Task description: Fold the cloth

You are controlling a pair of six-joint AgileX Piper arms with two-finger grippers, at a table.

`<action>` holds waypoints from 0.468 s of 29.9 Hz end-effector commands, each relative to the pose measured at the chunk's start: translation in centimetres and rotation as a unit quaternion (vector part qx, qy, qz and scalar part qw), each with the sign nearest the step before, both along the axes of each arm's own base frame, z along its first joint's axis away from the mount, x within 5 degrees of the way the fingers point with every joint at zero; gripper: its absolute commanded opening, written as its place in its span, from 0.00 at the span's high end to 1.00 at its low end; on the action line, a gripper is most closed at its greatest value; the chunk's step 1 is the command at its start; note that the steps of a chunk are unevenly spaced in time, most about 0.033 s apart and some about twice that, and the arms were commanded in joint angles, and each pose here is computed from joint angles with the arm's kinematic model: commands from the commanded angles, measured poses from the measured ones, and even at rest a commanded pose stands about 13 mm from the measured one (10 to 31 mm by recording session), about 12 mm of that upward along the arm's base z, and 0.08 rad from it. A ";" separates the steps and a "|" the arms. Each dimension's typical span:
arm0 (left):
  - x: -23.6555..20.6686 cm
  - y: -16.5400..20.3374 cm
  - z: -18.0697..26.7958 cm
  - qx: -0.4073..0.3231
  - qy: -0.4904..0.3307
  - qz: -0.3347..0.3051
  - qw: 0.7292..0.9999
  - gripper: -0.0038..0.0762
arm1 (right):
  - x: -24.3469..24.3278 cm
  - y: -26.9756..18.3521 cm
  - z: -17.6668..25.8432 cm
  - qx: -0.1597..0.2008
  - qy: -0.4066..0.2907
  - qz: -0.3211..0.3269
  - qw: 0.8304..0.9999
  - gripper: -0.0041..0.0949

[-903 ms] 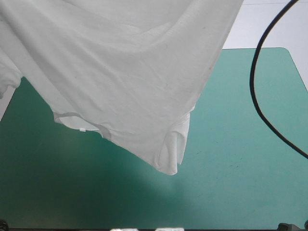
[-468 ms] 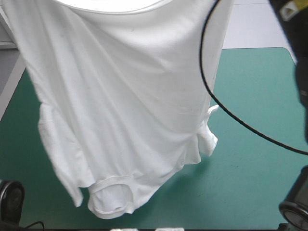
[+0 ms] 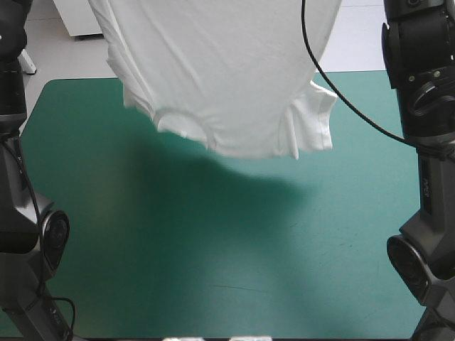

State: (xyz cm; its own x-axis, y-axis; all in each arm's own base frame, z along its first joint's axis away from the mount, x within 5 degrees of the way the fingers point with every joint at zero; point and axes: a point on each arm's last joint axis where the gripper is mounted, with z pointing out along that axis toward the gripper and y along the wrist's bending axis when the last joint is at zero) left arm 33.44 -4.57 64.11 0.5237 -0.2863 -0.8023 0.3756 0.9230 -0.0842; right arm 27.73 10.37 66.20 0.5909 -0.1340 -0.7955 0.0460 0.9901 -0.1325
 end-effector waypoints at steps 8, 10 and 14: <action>2.1 -1.2 -2.3 0.092 0.059 -0.019 0.994 0.96 | 2.6 0.5 -3.7 0.017 0.188 0.018 0.982 0.98; 4.8 -1.7 -5.1 0.111 0.134 -0.039 0.984 0.96 | 4.8 1.5 -6.1 0.001 0.260 0.018 0.966 0.98; 9.1 -1.7 -11.0 0.129 0.299 -0.030 0.945 0.96 | 9.0 3.4 -11.7 -0.015 0.391 0.006 0.920 0.98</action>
State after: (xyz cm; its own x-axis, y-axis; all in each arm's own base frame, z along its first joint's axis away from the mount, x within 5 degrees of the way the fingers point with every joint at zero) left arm 42.80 -6.85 53.56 0.0438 -0.0496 -0.9978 0.4381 0.8985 -0.0254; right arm 36.52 13.91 55.16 -0.0997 -0.1407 -0.9850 -0.0856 0.9875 -0.1324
